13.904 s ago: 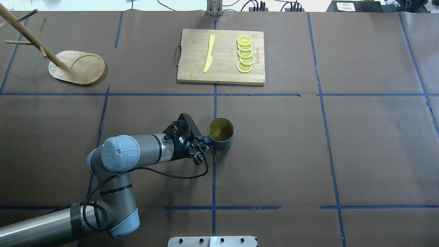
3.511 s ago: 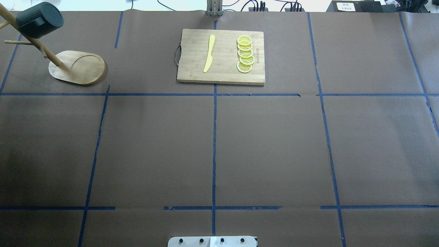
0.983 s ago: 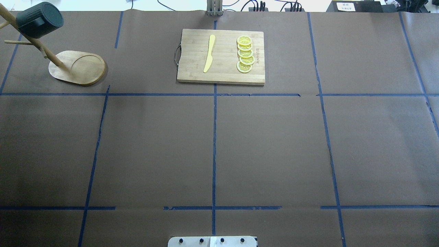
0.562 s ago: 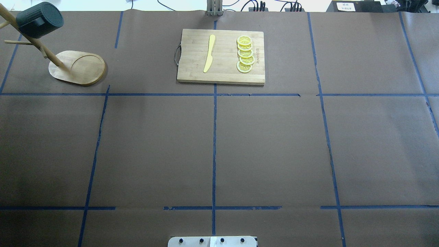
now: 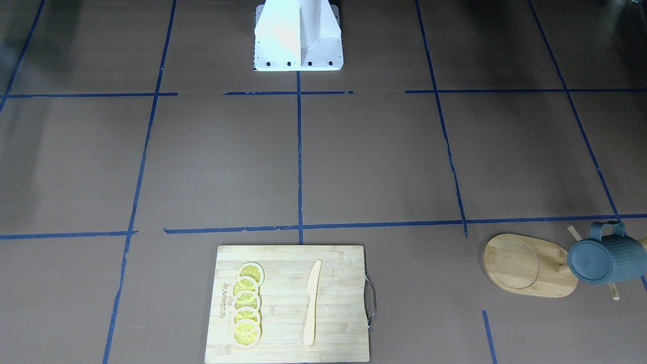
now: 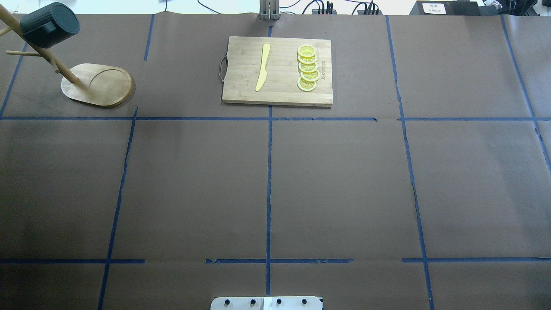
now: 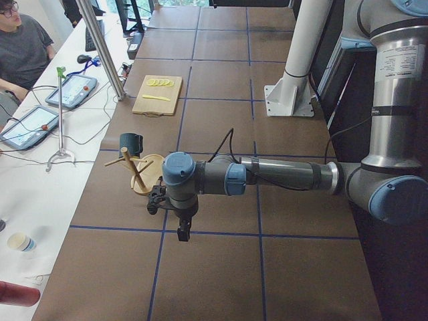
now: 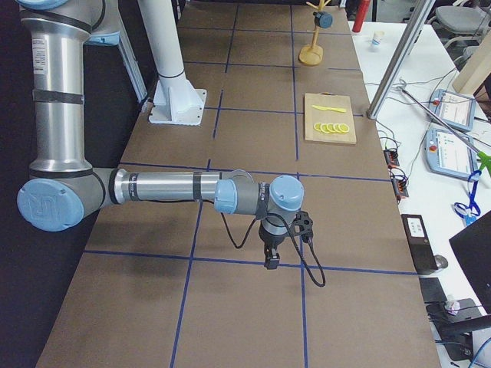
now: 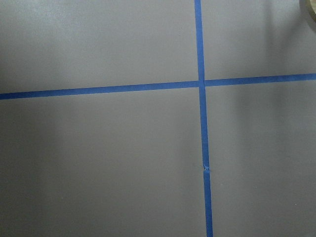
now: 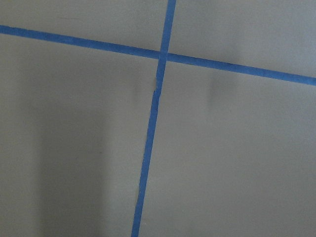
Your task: Hang cup on storage rack
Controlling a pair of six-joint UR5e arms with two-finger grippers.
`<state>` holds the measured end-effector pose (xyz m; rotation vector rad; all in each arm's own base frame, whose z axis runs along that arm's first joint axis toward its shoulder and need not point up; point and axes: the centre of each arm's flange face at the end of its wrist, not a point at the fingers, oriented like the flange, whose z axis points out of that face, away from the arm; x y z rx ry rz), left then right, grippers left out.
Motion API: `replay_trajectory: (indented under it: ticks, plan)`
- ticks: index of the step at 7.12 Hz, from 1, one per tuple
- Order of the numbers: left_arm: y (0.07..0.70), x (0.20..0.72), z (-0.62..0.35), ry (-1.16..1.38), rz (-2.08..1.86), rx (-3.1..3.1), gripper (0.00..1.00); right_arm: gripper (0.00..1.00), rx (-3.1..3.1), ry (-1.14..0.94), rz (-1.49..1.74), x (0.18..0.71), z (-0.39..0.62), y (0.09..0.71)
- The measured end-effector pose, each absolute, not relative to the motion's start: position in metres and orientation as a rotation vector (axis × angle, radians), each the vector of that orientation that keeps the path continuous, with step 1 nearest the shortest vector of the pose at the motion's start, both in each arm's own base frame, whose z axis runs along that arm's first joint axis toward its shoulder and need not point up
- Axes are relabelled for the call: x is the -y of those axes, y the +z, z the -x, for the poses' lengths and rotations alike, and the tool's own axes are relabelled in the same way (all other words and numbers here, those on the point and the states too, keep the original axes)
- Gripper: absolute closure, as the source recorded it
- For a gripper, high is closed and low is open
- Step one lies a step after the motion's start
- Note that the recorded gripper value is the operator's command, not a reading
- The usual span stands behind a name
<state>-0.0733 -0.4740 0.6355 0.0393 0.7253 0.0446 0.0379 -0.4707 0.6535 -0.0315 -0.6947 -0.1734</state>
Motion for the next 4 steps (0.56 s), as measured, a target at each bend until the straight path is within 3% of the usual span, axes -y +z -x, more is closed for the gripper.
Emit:
replay_trajectory:
  ticks: [4]
  plan:
    - [0.6368,0.4733,0.0735,0.044,-0.037,-0.723,0.00,0.00,0.696,-0.178,0.024,0.4703,-0.0379,0.6500]
